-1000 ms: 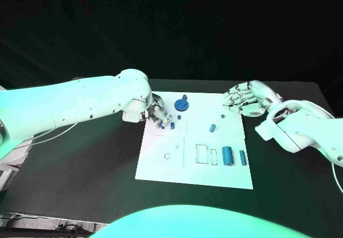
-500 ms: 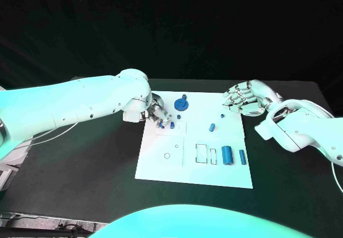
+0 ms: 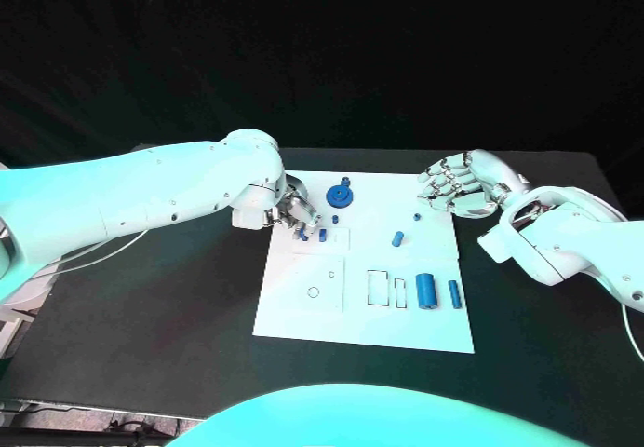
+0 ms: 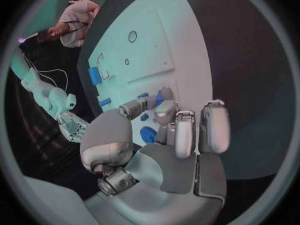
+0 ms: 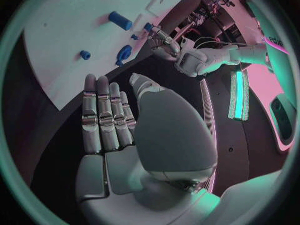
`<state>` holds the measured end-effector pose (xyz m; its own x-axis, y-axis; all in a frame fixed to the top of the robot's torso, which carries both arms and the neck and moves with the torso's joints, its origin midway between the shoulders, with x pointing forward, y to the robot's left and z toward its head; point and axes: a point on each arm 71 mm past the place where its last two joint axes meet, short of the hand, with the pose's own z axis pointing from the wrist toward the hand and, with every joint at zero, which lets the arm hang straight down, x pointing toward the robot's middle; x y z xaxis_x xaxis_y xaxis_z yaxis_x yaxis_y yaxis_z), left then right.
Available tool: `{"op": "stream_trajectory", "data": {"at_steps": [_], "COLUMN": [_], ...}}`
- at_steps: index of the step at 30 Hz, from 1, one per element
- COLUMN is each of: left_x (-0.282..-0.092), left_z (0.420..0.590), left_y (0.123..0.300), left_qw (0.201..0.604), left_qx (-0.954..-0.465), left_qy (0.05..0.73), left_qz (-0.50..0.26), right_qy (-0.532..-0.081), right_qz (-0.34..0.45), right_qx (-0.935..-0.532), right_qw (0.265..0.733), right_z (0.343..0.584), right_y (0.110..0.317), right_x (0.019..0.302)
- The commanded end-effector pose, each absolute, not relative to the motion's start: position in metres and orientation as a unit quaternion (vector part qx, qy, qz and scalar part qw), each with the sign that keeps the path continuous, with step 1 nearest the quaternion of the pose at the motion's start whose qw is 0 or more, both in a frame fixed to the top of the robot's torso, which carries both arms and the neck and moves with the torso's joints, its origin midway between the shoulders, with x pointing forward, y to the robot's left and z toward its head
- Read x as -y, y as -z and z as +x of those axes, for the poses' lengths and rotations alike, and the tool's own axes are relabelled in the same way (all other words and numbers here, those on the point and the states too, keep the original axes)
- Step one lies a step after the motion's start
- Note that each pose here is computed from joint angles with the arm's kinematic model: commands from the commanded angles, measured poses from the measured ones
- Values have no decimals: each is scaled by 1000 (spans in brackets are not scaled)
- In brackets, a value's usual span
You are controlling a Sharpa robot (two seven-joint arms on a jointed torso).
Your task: Assemble the parts on the task board
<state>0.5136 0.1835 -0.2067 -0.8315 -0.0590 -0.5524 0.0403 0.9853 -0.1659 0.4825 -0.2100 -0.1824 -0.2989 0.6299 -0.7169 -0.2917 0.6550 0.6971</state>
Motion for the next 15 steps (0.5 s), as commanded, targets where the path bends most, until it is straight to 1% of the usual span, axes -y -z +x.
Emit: {"op": "stream_trajectory", "data": {"at_steps": [1,15], "left_x": [-179,-181], "left_z": [510,508], "left_y": [214,215], "left_qw": [278,265], "left_qx": [-957,-961], "left_qy": [87,82], "left_qz": [0,11], "right_qy": [-403,-403], "right_qz": [111,111], "right_qx": [-703,-704], "right_qw": [575,575], "right_z": [481,481], "right_y": [183,183], "right_x": [208,208]}}
